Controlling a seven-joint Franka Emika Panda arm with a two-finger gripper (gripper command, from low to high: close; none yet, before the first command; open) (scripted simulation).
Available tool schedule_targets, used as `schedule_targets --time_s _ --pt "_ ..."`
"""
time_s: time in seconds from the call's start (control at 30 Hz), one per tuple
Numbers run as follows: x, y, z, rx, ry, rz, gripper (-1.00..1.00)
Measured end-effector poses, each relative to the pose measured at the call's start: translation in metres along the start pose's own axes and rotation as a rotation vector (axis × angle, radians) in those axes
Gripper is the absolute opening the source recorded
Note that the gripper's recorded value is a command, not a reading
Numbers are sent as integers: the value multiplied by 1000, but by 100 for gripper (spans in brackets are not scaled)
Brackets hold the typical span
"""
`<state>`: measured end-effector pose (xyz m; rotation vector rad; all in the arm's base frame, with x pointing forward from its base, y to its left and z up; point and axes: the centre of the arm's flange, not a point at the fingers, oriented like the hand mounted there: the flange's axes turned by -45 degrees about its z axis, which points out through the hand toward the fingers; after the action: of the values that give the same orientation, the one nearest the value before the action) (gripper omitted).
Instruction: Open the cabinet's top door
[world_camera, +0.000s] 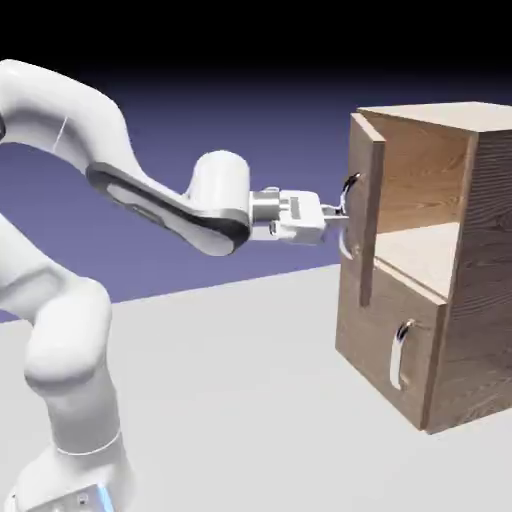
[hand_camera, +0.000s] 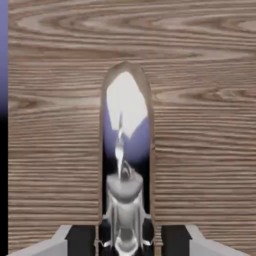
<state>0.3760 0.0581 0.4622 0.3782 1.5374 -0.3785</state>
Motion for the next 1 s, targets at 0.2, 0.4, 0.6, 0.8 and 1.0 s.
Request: schedule_targets --time_s 0.2,0.4,0.6,0.8,1.0 --pt "0 16 -27 100 0 0 -100" --pt "0 36 -54 211 0 0 -100" --pt "0 66 -85 351 0 0 -100" --pt "0 104 -114 505 0 0 -100" --pt "0 144 -136 651 0 0 -100"
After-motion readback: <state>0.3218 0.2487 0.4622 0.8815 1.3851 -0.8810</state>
